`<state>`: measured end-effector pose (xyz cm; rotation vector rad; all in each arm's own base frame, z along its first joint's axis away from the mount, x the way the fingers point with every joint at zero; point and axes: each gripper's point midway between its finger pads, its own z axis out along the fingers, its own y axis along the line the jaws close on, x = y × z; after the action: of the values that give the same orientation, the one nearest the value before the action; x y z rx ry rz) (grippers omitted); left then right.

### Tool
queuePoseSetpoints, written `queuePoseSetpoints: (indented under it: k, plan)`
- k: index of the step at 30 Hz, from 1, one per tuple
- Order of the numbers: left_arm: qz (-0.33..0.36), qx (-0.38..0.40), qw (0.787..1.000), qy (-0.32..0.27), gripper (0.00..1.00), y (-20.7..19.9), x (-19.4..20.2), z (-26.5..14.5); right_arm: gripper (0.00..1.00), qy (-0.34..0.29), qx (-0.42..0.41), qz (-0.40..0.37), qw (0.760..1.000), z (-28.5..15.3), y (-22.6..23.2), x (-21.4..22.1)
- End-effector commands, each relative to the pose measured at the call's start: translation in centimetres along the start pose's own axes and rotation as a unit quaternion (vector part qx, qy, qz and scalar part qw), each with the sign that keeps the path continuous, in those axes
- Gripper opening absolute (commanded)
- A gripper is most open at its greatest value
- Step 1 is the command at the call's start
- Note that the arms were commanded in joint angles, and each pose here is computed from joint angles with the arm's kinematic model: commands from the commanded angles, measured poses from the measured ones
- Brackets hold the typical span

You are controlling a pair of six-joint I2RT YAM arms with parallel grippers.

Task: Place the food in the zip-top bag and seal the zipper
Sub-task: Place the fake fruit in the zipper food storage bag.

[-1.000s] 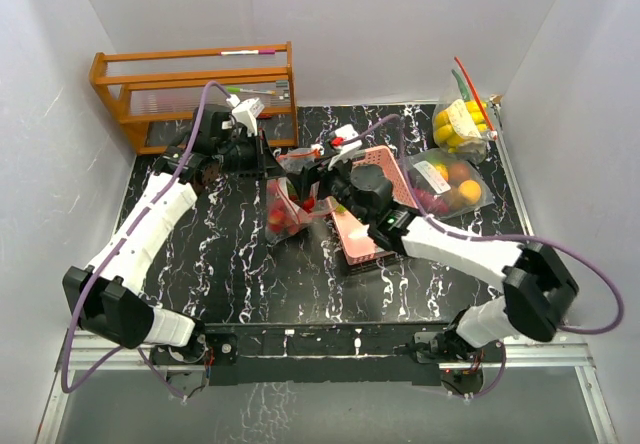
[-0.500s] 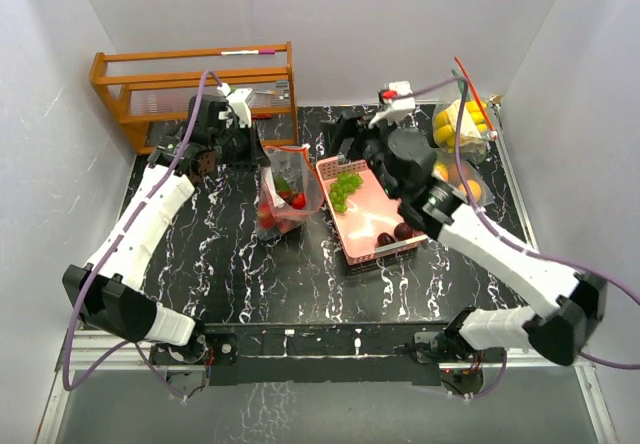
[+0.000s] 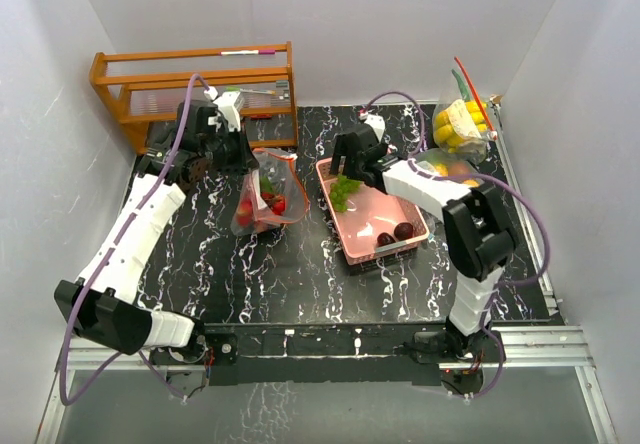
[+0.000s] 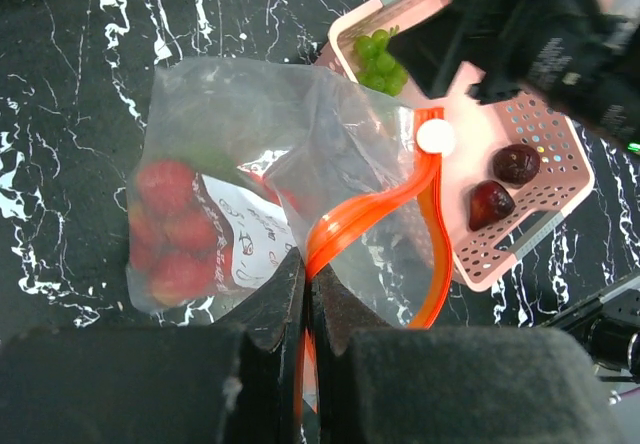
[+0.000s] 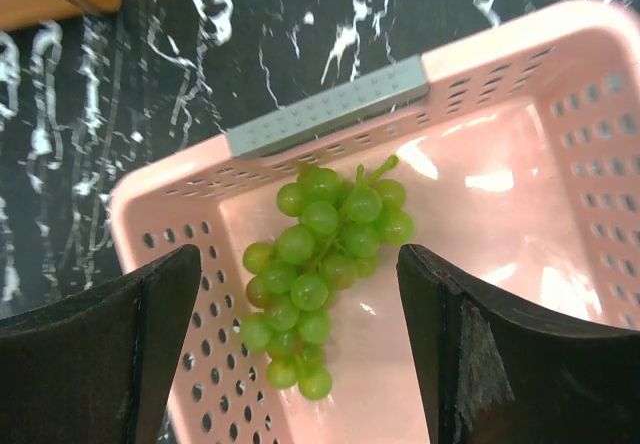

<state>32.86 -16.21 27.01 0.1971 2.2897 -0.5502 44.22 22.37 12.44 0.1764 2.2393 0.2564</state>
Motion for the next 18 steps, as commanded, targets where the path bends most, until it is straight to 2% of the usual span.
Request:
queuePoseSetpoints:
  k: [1,11,18]
  plan:
    - [0.0,0.026,0.999,-0.02,0.0,-1.1,-0.4,-1.4,0.83,0.015,-0.005,0.038,0.999,1.9,1.0,0.2]
    - [-0.002,0.034,0.999,-0.011,0.0,-1.3,0.2,-1.1,0.81,0.05,0.025,0.035,0.998,4.2,-0.7,4.0]
    - [-0.007,0.05,0.999,-0.007,0.0,-1.8,0.7,-1.1,0.79,0.043,0.063,0.031,0.997,5.8,-2.8,5.9]
